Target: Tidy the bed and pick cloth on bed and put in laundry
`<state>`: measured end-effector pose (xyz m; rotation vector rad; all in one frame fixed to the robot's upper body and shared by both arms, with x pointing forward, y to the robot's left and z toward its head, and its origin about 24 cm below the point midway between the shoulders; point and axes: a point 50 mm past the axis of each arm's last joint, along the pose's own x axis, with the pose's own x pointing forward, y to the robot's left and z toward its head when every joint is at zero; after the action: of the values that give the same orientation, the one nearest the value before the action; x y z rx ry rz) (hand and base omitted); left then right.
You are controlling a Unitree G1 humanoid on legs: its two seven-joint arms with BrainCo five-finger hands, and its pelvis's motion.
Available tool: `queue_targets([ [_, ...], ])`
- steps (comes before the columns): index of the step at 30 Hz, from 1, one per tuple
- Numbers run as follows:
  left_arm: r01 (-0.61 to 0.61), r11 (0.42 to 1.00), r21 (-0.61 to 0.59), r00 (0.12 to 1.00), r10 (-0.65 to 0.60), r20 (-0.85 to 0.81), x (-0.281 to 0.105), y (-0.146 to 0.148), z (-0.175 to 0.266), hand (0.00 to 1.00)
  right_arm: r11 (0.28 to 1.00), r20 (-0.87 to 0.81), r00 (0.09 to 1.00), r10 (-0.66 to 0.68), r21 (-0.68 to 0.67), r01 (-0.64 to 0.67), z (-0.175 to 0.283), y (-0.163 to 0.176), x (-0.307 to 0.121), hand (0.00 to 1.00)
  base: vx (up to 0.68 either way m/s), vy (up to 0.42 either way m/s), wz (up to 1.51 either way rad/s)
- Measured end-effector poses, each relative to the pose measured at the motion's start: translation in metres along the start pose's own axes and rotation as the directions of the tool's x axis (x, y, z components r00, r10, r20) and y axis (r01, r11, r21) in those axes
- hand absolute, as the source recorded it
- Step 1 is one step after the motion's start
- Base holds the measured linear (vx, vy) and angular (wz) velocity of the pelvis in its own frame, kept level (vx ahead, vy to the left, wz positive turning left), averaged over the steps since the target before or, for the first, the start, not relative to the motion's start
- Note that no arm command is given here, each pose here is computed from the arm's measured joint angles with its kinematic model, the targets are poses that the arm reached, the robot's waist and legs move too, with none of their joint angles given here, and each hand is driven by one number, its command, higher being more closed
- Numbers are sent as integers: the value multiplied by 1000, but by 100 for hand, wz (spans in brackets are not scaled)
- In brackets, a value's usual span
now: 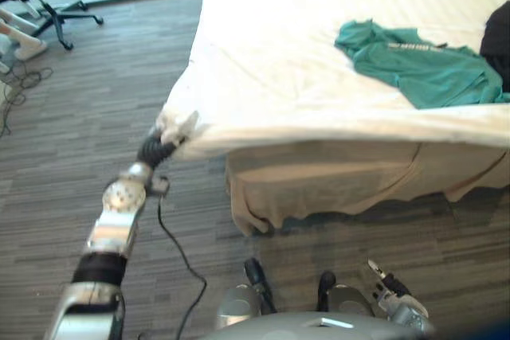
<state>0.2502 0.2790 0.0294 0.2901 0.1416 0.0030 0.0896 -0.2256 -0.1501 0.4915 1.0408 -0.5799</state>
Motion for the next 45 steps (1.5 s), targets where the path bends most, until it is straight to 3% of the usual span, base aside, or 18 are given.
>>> queue_targets([
  [3, -19, 987, -161, 985, -9, -171, -25, -20, -50, 0, 1000, -47, 999, 2, -7, -3, -11, -4, 0, 0, 49, -38, 11],
  [7, -150, 916, -372, 949, 27, -315, -52, -52, -94, 0, 1000, -79, 997, 2, 10, -1, -19, -10, -1, 0, 32, -33, 26],
  [10, -202, 903, -379, 900, 19, -434, -74, -60, -119, 0, 1000, -83, 997, 8, 6, -7, -19, -11, -1, 0, 38, -9, 3],
  [13, -358, 858, -368, 778, 57, -626, -117, -62, -154, 0, 1000, -102, 995, 15, 12, -14, -22, -11, -1, 0, 43, -13, 16],
  [15, -485, 818, -311, 669, 118, -734, -149, -53, -172, 0, 999, -119, 993, 7, 49, -1, -24, -13, 0, 0, 22, -11, 11],
  [18, -591, 778, -215, 572, 216, -791, -168, -40, -179, 0, 994, -125, 992, -8, 111, 22, -23, -15, 0, 0, -4, -2, 5],
  [20, -562, 815, -139, 539, 234, -810, -172, -37, -181, 0, 982, -129, 991, -26, 182, 49, -20, -15, 0, 0, -9, 2, 3],
  [23, -405, 913, -38, 516, 195, -834, -176, -49, -185, 0, 948, -139, 987, -81, 297, 119, -18, -20, 0, 0, -13, 22, -7],
  [27, -338, 939, -68, 480, 110, -870, -178, -75, -189, 0, 903, -146, 976, -164, 376, 208, -14, -25, 0, 0, 26, 27, -16],
  [30, -281, 957, -76, 521, 85, -850, -168, -82, -185, 0, 874, -117, 961, -249, 401, 275, -8, -30, -1, 0, 65, 9, -7],
  [31, -248, 966, -76, 545, 74, -835, -163, -84, -183, 0, 870, -71, 958, -279, 402, 284, 3, -29, -2, 100, 88, 9, -4],
  [35, -130, 987, -90, 613, 8, -790, -145, -95, -174, 0, 870, 193, 897, -398, 389, 302, 83, -28, -9, 100, 66, 16, -5],
  [37, -101, 988, -117, 644, -24, -764, -135, -103, -169, 0, 884, 395, 807, -439, 352, 308, 145, -29, -23, 100, 0, 0, 0],
  [39, -103, 982, -157, 661, -50, -748, -131, -108, -167, 0, 916, 639, 657, -399, 299, 266, 225, -11, -52, 100, 0, 0, 0],
  [40, -96, 983, -159, 660, -57, -749, -132, -109, -167, 0, 927, 693, 615, -375, 267, 265, 242, -7, -61, 100, 0, 0, 0],
  [43, -28, 988, -154, 654, -98, -750, -136, -114, -167, 0, 979, 901, 405, -156, 86, 186, 313, 25, -112, 100, 23, -34, 13],
  [45, 28, 988, -153, 644, -135, -753, -144, -122, -165, 0, 987, 977, 179, 119, -136, 86, 329, 64, -163, 100, 61, -38, 15],
])
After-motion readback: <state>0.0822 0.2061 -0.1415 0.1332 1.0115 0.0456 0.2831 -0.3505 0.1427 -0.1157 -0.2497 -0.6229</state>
